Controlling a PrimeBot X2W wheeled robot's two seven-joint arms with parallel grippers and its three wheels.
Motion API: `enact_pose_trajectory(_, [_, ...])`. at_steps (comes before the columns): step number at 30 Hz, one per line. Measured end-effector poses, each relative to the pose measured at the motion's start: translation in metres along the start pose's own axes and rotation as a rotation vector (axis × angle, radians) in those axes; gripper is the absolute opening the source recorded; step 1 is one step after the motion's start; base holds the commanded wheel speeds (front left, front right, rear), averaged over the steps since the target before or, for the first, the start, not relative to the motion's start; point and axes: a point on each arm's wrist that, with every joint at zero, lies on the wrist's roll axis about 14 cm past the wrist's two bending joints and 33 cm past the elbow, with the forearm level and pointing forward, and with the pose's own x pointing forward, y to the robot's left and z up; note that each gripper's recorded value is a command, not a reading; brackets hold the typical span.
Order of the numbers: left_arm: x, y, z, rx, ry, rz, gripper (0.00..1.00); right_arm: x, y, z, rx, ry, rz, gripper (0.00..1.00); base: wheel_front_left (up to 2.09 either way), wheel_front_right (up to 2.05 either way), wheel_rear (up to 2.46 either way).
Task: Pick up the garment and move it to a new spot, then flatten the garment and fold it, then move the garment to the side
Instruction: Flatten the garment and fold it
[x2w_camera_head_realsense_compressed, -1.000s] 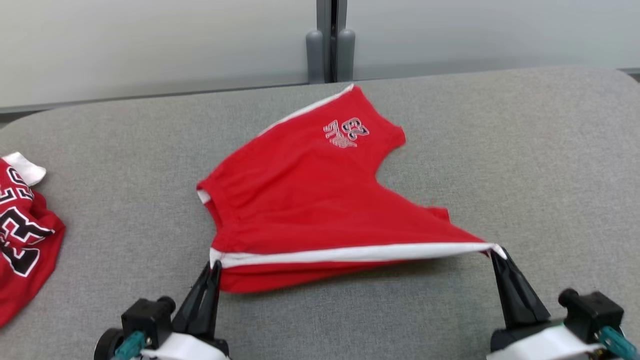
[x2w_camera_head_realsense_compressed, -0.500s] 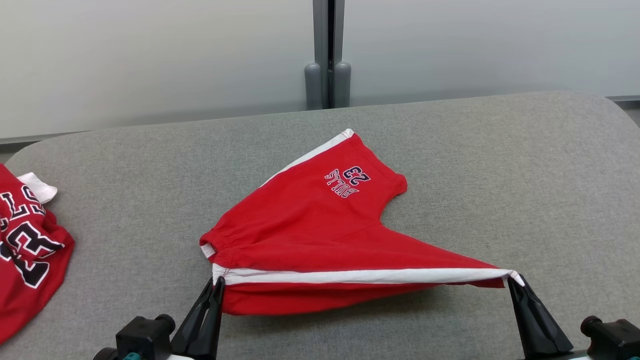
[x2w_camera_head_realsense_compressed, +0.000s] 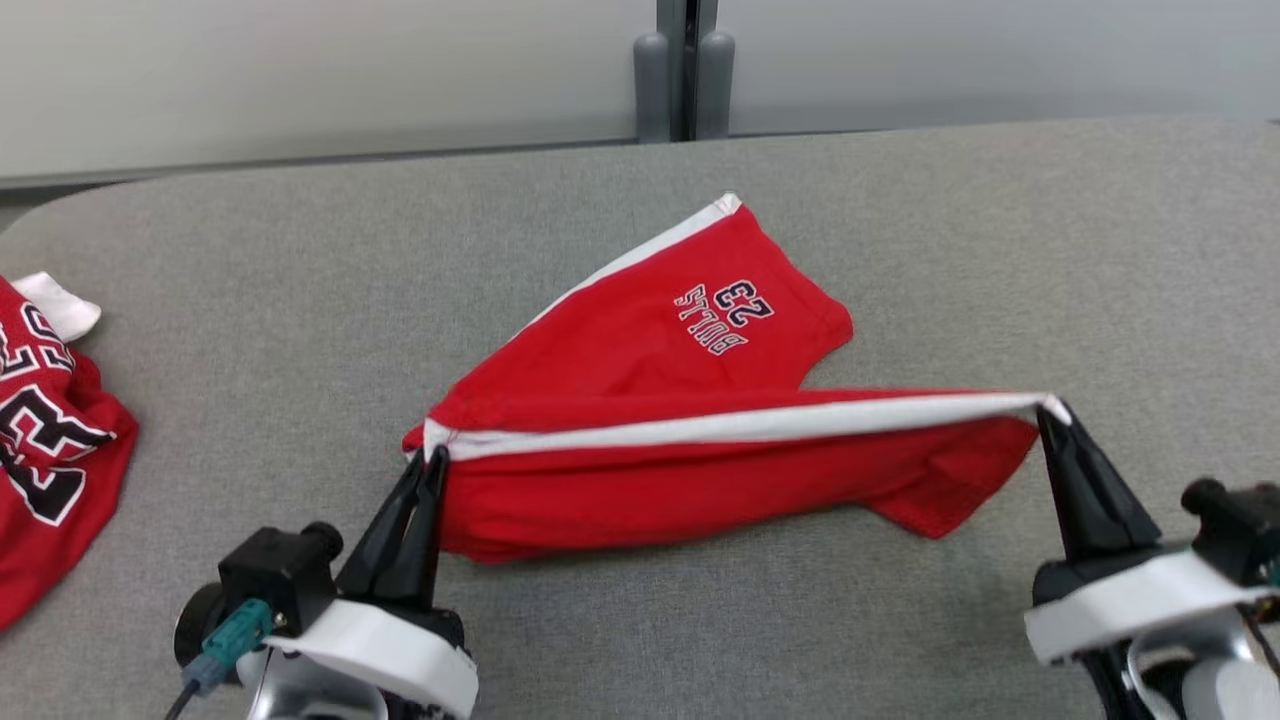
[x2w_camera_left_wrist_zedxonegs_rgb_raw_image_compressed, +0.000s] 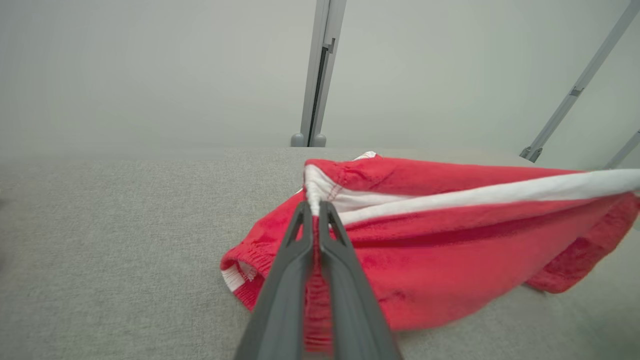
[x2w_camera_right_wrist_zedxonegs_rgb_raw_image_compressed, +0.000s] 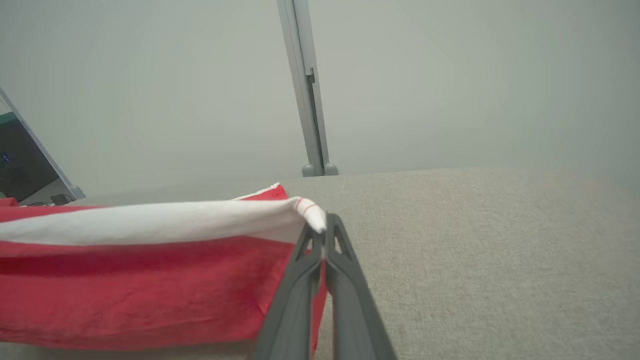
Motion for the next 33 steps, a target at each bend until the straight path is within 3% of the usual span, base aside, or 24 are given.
enact_pose_trajectory(8, [0.053, 0.024, -0.018, -0.034, 0.024, 0.040, 0.00, 0.099, 0.008, -0.002, -0.089, 0.025, 0.137, 0.00, 0.00, 0.00, 0.00])
enact_pose_trajectory(16, [0.063, 0.044, -0.038, -0.069, 0.049, 0.096, 0.00, 0.177, 0.031, -0.012, -0.143, 0.066, 0.262, 0.00, 0.00, 0.00, 0.00])
enact_pose_trajectory(30, [0.081, 0.063, -0.058, -0.096, 0.102, 0.121, 0.00, 0.235, 0.060, -0.063, -0.153, 0.228, 0.350, 0.00, 0.00, 0.00, 0.00])
enact_pose_trajectory(31, [0.081, 0.063, -0.062, -0.104, 0.114, 0.123, 0.16, 0.237, 0.060, -0.066, -0.153, 0.237, 0.349, 0.00, 0.00, 0.00, 0.00])
enact_pose_trajectory(32, [0.082, 0.064, -0.064, -0.103, 0.118, 0.125, 0.16, 0.238, 0.060, -0.069, -0.146, 0.244, 0.347, 0.00, 0.00, 0.00, 0.00])
enact_pose_trajectory(33, [0.082, 0.065, -0.067, -0.106, 0.125, 0.127, 0.35, 0.238, 0.061, -0.071, -0.148, 0.246, 0.351, 0.20, 0.00, 0.00, 0.00])
